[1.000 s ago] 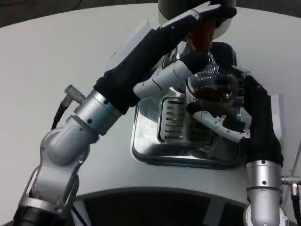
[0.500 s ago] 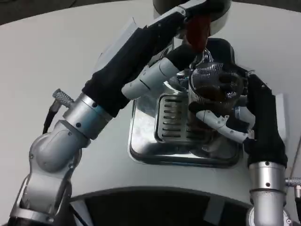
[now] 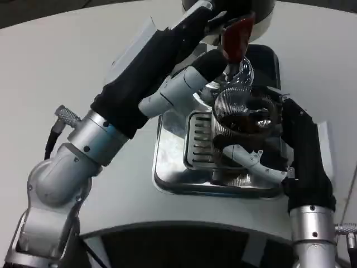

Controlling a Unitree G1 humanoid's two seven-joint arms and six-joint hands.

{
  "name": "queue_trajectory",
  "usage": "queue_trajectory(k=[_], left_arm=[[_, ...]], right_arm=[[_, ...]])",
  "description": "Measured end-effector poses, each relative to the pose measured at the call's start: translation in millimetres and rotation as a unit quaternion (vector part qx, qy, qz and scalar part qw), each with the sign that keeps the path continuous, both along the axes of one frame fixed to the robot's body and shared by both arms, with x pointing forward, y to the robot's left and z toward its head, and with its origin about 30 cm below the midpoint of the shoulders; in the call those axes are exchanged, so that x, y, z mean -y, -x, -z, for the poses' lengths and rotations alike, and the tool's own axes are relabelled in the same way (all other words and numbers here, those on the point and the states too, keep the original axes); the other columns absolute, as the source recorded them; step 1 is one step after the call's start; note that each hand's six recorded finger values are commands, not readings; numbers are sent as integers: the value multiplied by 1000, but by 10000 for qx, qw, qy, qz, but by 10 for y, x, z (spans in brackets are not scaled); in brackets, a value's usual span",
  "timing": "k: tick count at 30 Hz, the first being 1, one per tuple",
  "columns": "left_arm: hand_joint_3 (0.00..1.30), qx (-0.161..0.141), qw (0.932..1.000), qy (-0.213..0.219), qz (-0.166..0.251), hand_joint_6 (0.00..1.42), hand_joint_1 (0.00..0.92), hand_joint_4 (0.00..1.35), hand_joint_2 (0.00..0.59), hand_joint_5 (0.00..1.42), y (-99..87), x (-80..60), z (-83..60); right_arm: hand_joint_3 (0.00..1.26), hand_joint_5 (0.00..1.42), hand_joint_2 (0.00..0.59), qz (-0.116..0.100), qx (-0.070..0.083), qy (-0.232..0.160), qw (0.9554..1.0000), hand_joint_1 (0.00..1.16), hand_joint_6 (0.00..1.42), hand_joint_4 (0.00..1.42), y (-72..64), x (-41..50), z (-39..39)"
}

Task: Grasp the cup under the faucet to collect the drink, then remove the cup.

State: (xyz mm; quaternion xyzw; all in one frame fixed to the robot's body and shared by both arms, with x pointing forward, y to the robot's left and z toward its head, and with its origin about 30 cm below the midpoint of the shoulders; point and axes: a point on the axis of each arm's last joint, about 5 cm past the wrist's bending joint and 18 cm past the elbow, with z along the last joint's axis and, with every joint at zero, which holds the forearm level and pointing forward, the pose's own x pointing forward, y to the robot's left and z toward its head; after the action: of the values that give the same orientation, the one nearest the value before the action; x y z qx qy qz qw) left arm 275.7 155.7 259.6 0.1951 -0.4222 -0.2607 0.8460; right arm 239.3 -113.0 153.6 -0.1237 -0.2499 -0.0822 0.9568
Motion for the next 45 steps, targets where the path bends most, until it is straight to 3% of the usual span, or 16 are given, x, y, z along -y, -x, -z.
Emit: queue_trajectory(k=[18, 27, 33, 40, 45], left_arm=[[108, 44, 9999, 79, -100, 45, 17, 65, 70, 147, 140, -100, -19], [117, -14, 9996, 225, -179, 44, 17, 65, 70, 147, 375, -196, 2], [125, -39, 9988, 330, -354, 43, 17, 69, 70, 147, 505, -303, 7], [138, -172, 9977, 70, -652, 42, 20, 75, 79, 147, 628, -506, 82], [146, 39, 9959, -202, -877, 42, 20, 82, 78, 147, 762, -659, 124]], right_arm=[[742, 958, 153, -224, -34, -64, 9997, 1017, 896, 828, 132, -57, 7], [742, 962, 154, -332, 24, -140, 9993, 1015, 901, 837, 242, -71, -15], [742, 963, 154, -411, -35, -187, 9990, 1015, 903, 838, 314, -72, -6], [742, 963, 154, -620, -125, -170, 9979, 1014, 905, 838, 431, -98, 14], [742, 963, 151, -789, -97, -154, 9967, 1014, 906, 838, 501, -109, -19]])
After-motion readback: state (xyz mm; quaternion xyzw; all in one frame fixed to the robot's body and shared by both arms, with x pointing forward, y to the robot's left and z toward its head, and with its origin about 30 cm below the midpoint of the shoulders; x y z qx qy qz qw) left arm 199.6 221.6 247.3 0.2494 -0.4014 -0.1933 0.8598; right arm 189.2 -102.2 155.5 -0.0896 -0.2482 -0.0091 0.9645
